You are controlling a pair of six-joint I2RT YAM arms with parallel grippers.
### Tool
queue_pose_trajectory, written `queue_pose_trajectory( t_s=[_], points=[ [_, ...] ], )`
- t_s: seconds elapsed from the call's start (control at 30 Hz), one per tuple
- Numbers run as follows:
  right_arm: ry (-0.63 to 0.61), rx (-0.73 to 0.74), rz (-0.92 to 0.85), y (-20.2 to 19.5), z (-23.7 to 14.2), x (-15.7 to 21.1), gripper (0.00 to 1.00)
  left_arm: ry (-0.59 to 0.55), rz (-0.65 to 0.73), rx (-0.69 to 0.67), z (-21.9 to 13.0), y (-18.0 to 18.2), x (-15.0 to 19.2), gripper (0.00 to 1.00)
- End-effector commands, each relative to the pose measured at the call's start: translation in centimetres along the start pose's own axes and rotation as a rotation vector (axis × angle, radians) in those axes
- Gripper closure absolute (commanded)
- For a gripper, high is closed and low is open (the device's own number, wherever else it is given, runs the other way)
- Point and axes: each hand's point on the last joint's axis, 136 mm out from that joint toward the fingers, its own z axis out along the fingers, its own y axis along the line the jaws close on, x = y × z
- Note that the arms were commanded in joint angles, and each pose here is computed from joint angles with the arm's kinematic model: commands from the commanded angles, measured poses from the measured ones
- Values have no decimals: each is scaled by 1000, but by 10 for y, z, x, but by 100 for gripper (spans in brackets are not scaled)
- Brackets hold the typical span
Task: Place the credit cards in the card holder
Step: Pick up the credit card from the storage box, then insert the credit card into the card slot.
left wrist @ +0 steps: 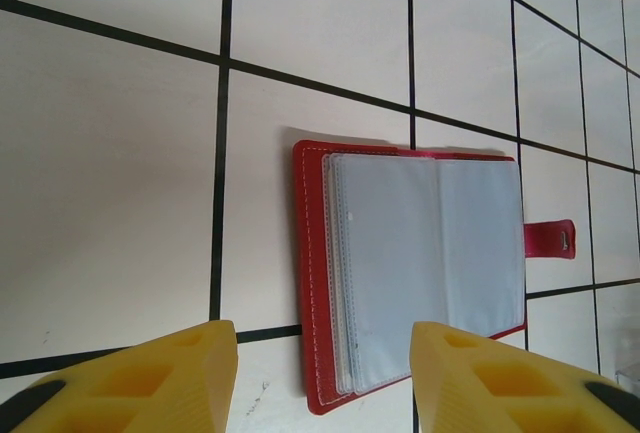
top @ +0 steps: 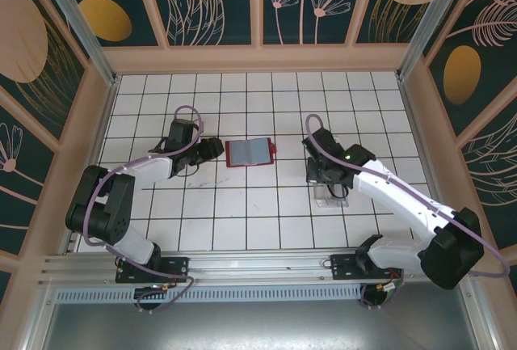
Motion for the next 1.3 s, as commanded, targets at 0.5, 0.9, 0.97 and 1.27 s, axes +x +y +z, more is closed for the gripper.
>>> queue_pose_trajectory(
  t_s=[0.5, 0.9, 0.97, 1.27],
  points=[
    [21, -816, -36, 153, 63, -93, 100, 34, 12, 72, 12, -12, -3, 62],
    [136, -972, 51, 145, 128, -77, 100, 23, 16, 177, 34, -17, 3, 71],
    [156, -968, 51, 144, 133, -73, 100, 35, 13, 166, 36, -14, 7, 71],
    [240, -953, 65, 141, 152, -53, 100, 62, -16, 93, 46, 4, 21, 70]
  ],
)
